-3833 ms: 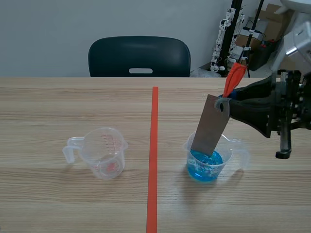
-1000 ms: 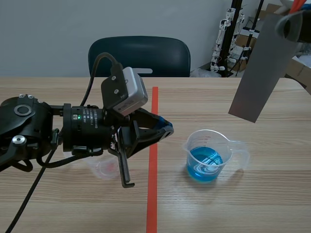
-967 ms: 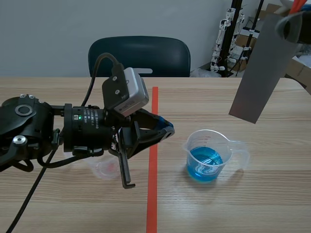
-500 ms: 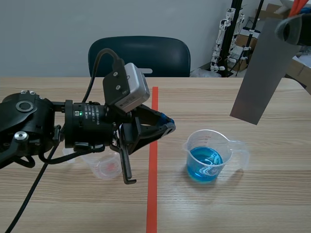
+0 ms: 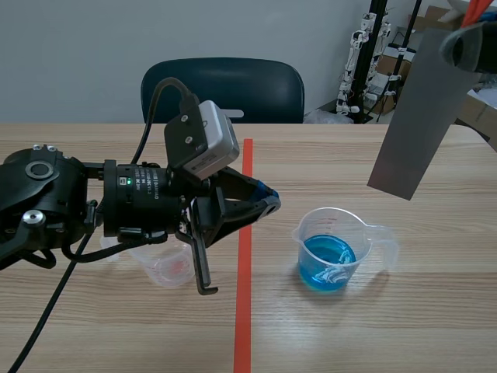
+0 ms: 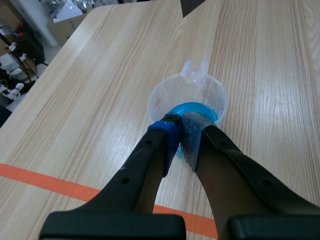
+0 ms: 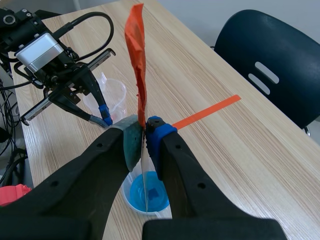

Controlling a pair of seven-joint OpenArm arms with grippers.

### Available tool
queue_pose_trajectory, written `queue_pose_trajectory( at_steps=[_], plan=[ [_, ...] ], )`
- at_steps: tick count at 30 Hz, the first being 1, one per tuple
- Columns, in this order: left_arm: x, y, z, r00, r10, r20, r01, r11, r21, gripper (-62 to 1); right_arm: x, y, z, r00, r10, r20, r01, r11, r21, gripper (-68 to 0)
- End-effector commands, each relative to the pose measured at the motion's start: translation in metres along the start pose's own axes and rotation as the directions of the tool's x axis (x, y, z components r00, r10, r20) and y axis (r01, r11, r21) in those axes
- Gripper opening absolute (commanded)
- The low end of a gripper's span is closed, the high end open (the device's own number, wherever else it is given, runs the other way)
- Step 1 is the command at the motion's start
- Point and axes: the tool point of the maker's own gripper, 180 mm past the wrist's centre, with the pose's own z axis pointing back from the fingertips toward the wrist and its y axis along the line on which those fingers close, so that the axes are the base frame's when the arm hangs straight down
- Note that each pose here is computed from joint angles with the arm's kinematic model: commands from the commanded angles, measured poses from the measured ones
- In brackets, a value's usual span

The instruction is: Do the redox reaction experiment. raise the plate out of the solution

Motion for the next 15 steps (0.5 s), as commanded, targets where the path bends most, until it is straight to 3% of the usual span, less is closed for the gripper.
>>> queue_pose_trajectory(
  at_steps=[1, 15],
  plan=[
    [0.0118, 0.0024, -0.0021, 0.999, -0.002, 0.040, 0.002, 1.000, 0.004, -58.2, 0.0145, -0.0033, 0.0014, 0.999, 0.021, 0.033, -0.021, 1.000, -0.007, -66.9],
    [0.0118, 0.0025, -0.0021, 0.999, -0.002, 0.040, 0.002, 1.000, 0.005, -58.2, 0.0153, -0.0033, 0.0014, 0.999, 0.021, 0.037, -0.021, 1.000, -0.007, -66.9]
  ],
)
